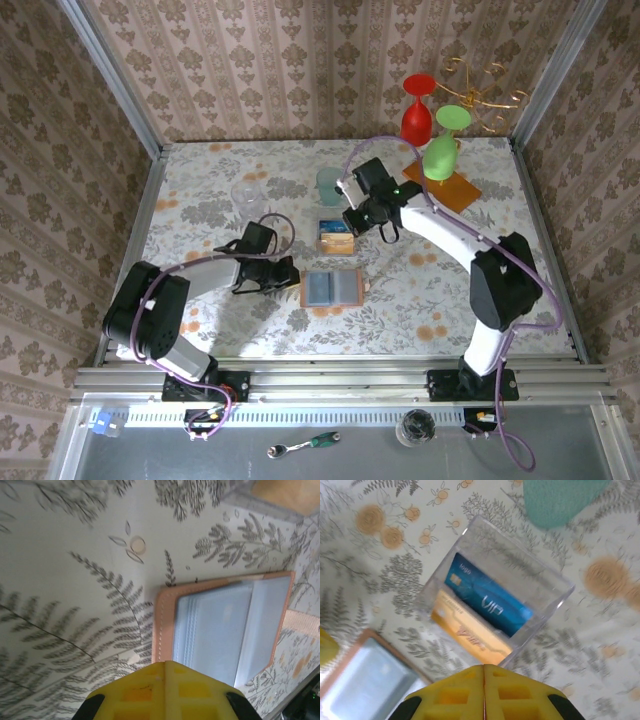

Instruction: Take the credit cards out of the card holder

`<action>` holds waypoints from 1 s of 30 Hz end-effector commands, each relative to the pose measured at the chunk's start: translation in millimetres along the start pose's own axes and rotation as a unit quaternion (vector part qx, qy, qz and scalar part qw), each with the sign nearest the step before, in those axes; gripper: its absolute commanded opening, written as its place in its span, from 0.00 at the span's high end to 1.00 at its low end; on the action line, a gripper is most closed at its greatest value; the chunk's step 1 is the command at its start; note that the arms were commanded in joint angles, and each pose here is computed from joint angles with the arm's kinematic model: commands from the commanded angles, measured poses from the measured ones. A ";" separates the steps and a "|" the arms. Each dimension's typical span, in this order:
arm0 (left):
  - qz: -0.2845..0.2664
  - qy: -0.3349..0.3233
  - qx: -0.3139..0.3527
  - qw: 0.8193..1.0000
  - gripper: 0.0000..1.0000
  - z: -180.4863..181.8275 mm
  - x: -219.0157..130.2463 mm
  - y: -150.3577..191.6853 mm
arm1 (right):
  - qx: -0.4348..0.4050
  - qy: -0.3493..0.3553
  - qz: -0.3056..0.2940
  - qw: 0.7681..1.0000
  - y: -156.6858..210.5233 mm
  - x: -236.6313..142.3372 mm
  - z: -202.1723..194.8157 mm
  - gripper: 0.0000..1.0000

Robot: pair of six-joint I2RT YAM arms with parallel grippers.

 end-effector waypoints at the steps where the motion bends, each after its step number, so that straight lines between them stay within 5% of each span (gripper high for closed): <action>1: 0.000 0.009 0.000 1.000 0.95 -3.4 -0.3 5.3 | 0.120 -0.054 -0.043 0.990 1.4 -9.6 21.3 0.90; 14: -0.005 -0.010 0.001 1.000 0.98 -4.3 1.3 18.9 | 0.248 -0.126 0.051 0.959 55.3 9.1 71.6 0.88; 30: 0.009 -0.020 0.003 1.000 1.00 -3.3 8.9 17.9 | 0.278 -0.152 0.112 0.942 87.5 32.9 85.6 0.75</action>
Point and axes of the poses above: each hand's point on the last joint's axis, 136 mm out from that joint toward the fingers, its own x axis out along the fingers, its own z axis along the line the jaws close on, y = z × x, the point moved 8 cm from there along -x, back along the fingers, and after that the axes turned 3 degrees about -x, right-handed, at the moved point
